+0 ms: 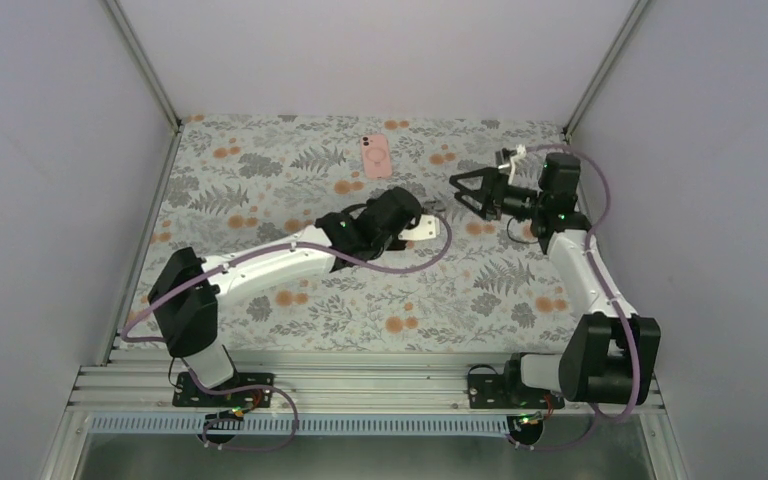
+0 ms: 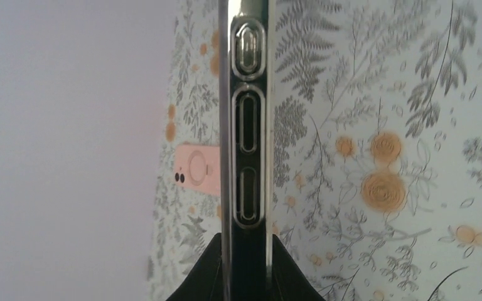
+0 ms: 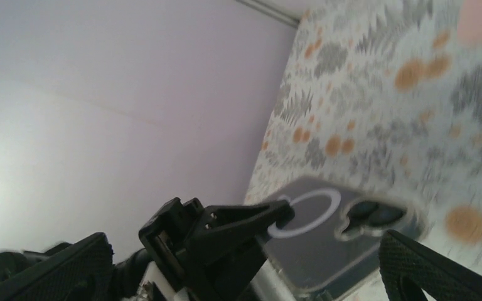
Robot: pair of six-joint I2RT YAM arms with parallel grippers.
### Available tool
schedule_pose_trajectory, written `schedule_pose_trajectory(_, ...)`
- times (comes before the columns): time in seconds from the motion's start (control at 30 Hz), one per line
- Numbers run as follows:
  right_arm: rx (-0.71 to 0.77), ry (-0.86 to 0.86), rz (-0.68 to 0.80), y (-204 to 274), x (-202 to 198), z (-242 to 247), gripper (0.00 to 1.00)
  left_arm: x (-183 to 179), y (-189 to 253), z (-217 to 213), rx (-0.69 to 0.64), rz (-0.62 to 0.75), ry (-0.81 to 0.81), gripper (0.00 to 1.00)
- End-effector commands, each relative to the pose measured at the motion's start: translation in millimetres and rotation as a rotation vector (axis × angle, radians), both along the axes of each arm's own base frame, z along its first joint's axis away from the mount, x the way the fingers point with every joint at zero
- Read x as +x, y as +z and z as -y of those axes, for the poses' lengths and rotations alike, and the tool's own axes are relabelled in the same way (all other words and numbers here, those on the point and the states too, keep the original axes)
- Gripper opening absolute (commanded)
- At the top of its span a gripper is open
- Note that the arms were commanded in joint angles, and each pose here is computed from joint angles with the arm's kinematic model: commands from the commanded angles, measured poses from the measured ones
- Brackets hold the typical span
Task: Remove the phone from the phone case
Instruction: Adjust the phone.
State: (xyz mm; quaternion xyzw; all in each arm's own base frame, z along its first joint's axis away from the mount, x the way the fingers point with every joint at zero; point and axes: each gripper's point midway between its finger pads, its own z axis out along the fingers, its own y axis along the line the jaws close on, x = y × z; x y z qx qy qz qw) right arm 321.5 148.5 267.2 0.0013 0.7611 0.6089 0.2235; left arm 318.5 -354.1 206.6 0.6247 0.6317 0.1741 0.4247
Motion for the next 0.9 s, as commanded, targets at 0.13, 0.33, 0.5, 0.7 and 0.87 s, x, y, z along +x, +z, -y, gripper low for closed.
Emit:
schedule_pose_trajectory(0.13, -0.208, -0.051, 0.543, 94, 16, 10, 0.99, 7, 87, -1, -0.412, -0.221, 0.007, 0.02)
schedule_pose_trajectory(0.33, -0.269, -0.042, 0.807, 146, 8, 9, 0.99, 7, 123, -13, -0.612, -0.378, -0.041, 0.02)
schedule_pose_trajectory(0.5, -0.245, 0.057, 0.903, 173, 1, 0, 0.99, -6, 152, -23, -0.718, -0.457, -0.108, 0.02)
schedule_pose_trajectory(0.7, -0.237, 0.103, 0.942, 200, -1, -14, 0.99, -19, 197, -34, -0.817, -0.469, -0.158, 0.02)
schedule_pose_trajectory(0.87, -0.206, 0.143, 1.030, 225, -14, -23, 0.99, -30, 248, -55, -0.964, -0.480, -0.241, 0.02)
